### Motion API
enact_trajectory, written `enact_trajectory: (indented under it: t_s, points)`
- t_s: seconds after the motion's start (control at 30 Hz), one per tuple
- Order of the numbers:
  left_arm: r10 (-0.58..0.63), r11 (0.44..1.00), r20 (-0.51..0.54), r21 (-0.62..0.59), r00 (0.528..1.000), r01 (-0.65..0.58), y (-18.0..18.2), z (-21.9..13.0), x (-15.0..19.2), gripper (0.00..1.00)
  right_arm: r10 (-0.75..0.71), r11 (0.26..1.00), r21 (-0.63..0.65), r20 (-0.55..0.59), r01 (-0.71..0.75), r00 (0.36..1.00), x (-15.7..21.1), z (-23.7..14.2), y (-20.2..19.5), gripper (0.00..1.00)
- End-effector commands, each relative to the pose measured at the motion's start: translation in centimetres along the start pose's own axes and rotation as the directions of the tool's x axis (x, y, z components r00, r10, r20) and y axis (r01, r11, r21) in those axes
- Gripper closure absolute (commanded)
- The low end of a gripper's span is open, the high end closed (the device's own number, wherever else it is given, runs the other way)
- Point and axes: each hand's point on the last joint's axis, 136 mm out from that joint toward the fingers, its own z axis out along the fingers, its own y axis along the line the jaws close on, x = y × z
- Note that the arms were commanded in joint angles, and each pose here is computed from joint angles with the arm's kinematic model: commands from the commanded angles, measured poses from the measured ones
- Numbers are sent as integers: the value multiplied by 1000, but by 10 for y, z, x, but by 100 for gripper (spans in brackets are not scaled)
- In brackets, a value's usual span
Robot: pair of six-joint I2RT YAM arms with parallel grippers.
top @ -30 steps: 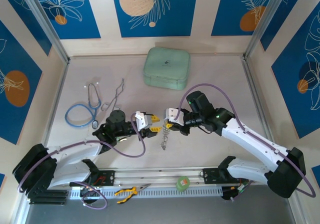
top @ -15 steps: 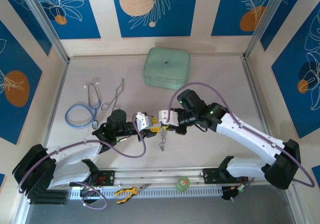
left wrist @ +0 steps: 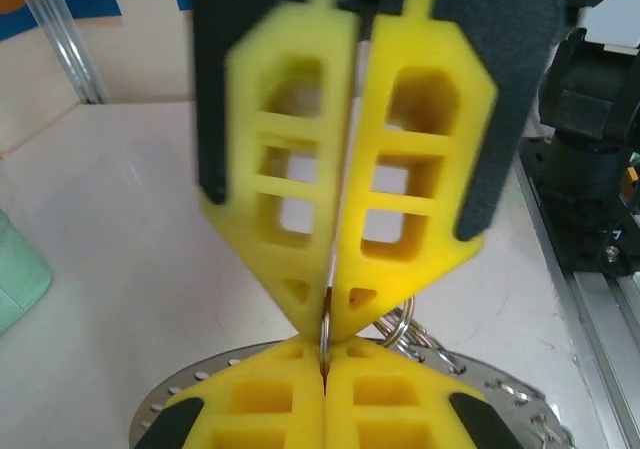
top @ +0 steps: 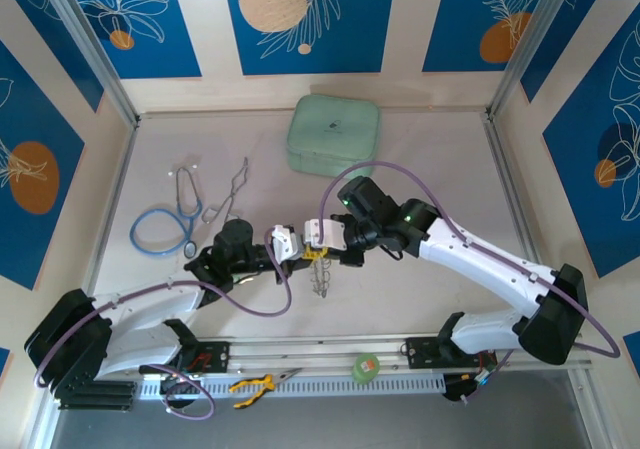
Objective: Put the keys on the keyring
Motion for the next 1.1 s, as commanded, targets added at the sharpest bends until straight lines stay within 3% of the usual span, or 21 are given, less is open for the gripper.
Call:
enact_trajectory:
  t_s: [0.0, 0.13, 0.3, 0.5, 0.9, 1.07]
  points:
    - [52, 998, 63, 14, 997, -53, -4, -3, -19, 100, 48, 999, 3, 266, -51, 963, -32, -33, -3, 68]
    - [52, 999, 118, 10, 992, -53, -5, -6, -27, 100, 124, 992, -39, 460, -119, 879, -28, -55, -5, 63]
    - [58, 998, 190, 24, 980, -63, -11, -10, -38, 100, 113, 986, 38, 556, -161, 823, -12, -61, -17, 67]
    - [79, 994, 235, 58, 969, -96, -18, -13, -46, 100, 83, 983, 96, 543, -160, 836, 3, -53, -22, 74]
    - [80, 990, 268, 89, 960, -107, -24, -15, -51, 100, 47, 999, -14, 494, -46, 868, -4, -31, 11, 71]
    - [81, 992, 264, 74, 961, -104, -21, -14, -51, 100, 33, 998, -58, 480, -5, 877, -6, -30, 25, 75]
